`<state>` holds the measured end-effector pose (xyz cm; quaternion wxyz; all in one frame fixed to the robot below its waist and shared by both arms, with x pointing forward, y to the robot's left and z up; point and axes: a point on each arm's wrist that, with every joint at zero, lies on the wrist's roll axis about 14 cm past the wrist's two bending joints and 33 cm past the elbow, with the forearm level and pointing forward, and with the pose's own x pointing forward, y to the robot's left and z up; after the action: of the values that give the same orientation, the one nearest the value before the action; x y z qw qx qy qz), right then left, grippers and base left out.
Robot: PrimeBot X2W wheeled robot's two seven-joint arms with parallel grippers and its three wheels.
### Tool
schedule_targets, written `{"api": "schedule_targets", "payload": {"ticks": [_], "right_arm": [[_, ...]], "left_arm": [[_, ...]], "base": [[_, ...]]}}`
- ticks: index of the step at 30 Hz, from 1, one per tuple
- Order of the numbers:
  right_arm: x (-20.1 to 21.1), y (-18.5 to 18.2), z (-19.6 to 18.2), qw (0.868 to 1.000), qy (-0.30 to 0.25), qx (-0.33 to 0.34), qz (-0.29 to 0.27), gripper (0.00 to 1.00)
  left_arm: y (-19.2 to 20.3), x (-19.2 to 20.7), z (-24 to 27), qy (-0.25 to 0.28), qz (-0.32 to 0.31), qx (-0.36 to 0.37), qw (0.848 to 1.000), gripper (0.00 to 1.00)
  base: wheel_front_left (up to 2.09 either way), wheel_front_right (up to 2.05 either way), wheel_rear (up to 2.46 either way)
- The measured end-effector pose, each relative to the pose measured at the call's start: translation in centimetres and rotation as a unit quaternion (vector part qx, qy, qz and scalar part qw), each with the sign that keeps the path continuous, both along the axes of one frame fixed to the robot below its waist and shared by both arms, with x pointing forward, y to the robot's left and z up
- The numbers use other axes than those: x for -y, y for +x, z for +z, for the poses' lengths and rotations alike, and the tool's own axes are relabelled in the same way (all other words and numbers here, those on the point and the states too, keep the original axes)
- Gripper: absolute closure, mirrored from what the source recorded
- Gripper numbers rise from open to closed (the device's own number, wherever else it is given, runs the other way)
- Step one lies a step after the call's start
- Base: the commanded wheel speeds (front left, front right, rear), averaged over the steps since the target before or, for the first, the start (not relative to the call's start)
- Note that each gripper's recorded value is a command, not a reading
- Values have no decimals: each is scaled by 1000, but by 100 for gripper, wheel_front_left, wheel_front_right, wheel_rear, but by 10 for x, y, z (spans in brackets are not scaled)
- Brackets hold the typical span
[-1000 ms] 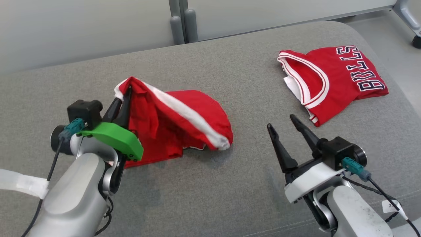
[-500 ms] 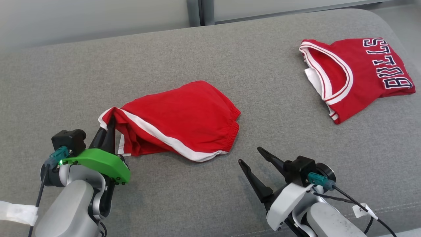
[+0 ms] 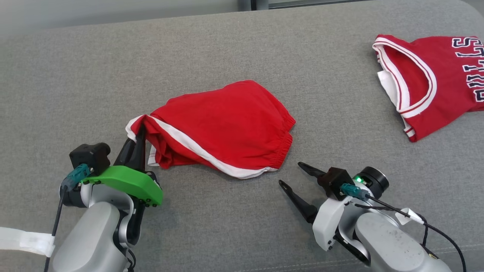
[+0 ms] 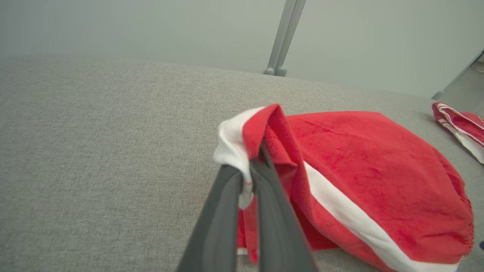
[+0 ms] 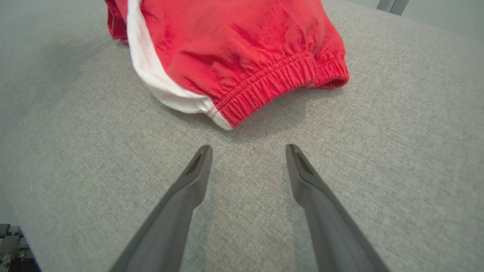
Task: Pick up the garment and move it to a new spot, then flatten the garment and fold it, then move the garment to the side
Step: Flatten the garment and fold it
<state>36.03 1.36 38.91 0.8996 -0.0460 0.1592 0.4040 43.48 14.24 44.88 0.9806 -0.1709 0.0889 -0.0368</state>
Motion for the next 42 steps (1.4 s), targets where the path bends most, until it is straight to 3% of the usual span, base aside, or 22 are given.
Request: {"api": "schedule_targets", "payload": {"ticks": [14,16,17,21,22,26,34,36,42], "right_arm": [[-39,5,-11,999,10,-18,50,0],[-46,3,-10,998,13,-17,61,25],[-48,3,-10,998,15,-17,64,45],[-52,0,-9,997,20,-15,72,81],[-51,2,-8,997,22,-11,71,100],[-46,17,3,998,33,9,57,100],[-6,66,55,993,93,63,-40,100],[4,80,85,986,120,98,-61,100],[42,103,190,949,183,231,-111,100]], "left_arm": [[-4,-12,-1,4,23,3,1000,100],[-6,-14,-2,5,25,0,1000,100],[-7,-14,-3,5,26,-1,1000,100],[-9,-17,-6,6,29,-4,1000,100],[-8,-17,-6,7,30,-4,1000,100],[-6,-22,-5,6,37,-2,999,100],[-3,-22,9,21,27,22,999,100],[-1,-17,18,26,17,38,999,100],[4,0,55,43,-21,99,994,100]], "base": [[0,0,0],[0,0,0],[0,0,0],[0,0,0],[0,0,0],[0,0,0],[0,0,0],[0,0,0],[0,0,0]]}}
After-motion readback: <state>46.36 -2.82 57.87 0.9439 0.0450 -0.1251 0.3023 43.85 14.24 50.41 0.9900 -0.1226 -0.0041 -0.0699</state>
